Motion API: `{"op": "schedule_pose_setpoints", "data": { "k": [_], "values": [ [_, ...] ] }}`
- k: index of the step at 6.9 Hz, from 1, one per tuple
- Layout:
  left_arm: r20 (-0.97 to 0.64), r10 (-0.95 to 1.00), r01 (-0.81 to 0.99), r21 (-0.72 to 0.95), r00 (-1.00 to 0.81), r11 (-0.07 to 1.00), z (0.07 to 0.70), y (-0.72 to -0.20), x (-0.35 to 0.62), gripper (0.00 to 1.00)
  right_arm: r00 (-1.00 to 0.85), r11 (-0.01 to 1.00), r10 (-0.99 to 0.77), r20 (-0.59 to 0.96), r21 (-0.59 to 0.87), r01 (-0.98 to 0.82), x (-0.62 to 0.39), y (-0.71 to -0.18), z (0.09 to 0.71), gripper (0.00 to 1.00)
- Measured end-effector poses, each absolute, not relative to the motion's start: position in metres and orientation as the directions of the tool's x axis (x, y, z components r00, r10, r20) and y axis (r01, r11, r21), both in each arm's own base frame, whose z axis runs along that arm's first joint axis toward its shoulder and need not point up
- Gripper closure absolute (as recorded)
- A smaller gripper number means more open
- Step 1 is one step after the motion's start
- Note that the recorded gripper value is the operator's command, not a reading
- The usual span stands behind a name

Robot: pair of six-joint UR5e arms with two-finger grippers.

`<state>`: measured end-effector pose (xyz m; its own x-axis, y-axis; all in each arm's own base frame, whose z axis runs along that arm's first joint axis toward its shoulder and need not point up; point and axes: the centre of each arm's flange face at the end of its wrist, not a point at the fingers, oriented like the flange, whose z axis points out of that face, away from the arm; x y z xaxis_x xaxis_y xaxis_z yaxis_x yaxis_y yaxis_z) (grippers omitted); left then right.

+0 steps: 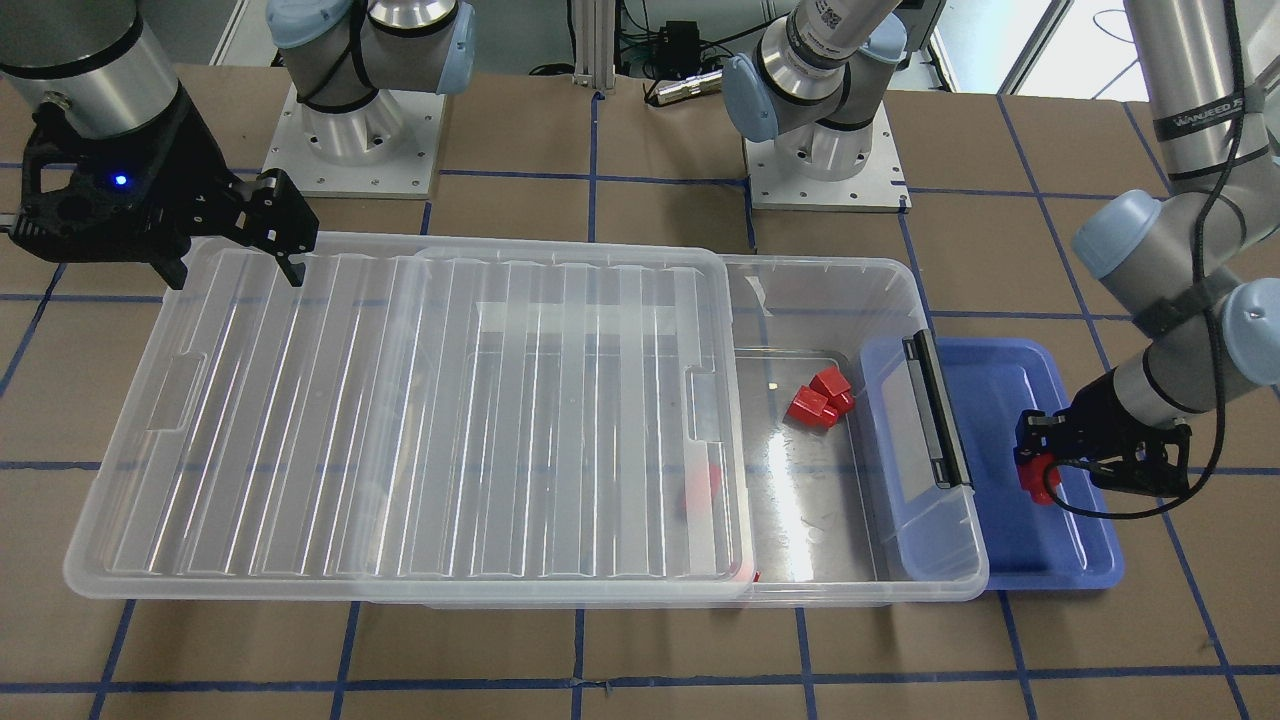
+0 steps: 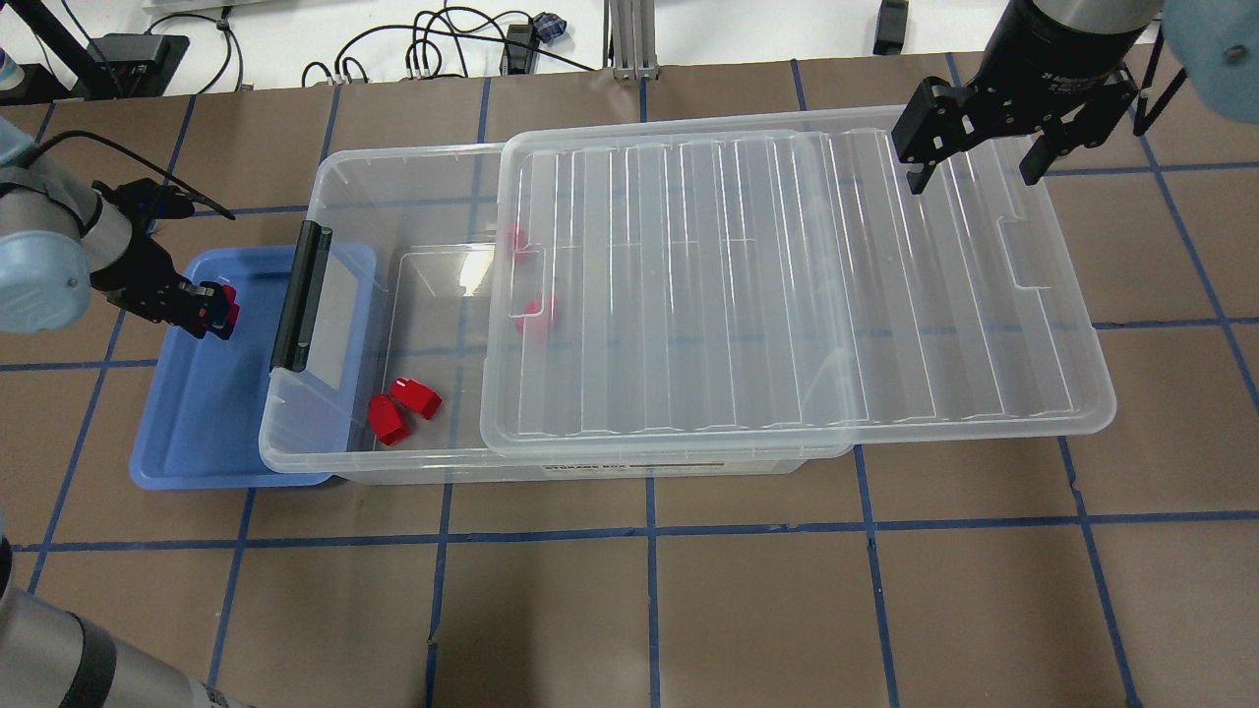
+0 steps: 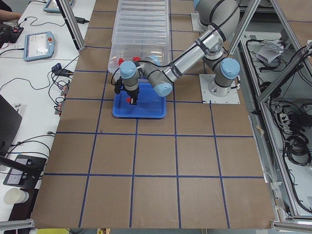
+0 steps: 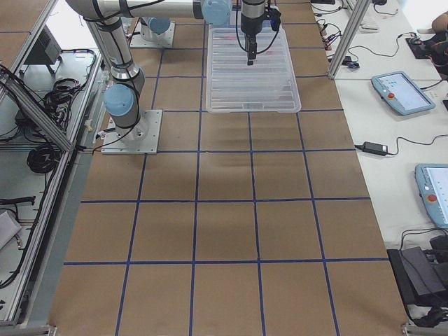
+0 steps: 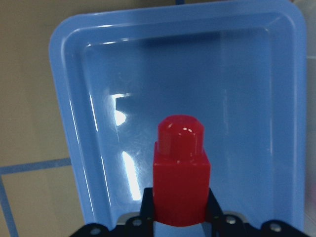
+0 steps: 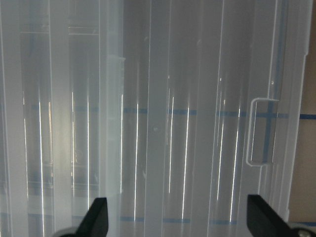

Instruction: Place red block in blue tray from box

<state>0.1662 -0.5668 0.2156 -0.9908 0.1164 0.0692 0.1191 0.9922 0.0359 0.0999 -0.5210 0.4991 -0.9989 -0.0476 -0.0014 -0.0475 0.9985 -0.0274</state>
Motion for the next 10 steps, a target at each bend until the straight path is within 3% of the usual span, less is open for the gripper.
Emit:
{"op": "schedule_pose_setpoints", "data": {
  "k": [1,2,6,8,10],
  "values": [
    [0.073,0.115,0.118,0.042,-0.991,0.992,0.206,-0.565,0.165,0.16,-0.999,0.998,-0.048,-0.002,-0.028,-0.048,0.100,-0.521,0.499,0.00],
    [0.065,0.119,0.122,0.037,-0.991,0.992,0.210,-0.569,0.164,0.11,-0.999,0.998,-0.048,-0.002,-0.029,-0.048,0.097,-0.523,0.499,0.00],
    [0.062,0.136,0.140,0.063,-0.989,0.988,0.307,-0.578,0.112,0.11,-0.996,0.997,-0.069,0.049,0.043,-0.067,-0.045,-0.537,0.471,0.00],
    [0.043,0.077,0.080,0.064,-0.996,0.995,0.384,-0.570,0.043,0.00,-0.990,0.990,-0.124,0.073,0.070,-0.118,-0.095,-0.540,0.430,0.00],
    [-0.018,0.050,0.050,0.007,-0.999,0.999,0.445,-0.542,-0.057,0.00,-0.988,0.990,-0.126,0.085,0.069,-0.120,-0.108,-0.532,0.381,0.00]
  ]
}}
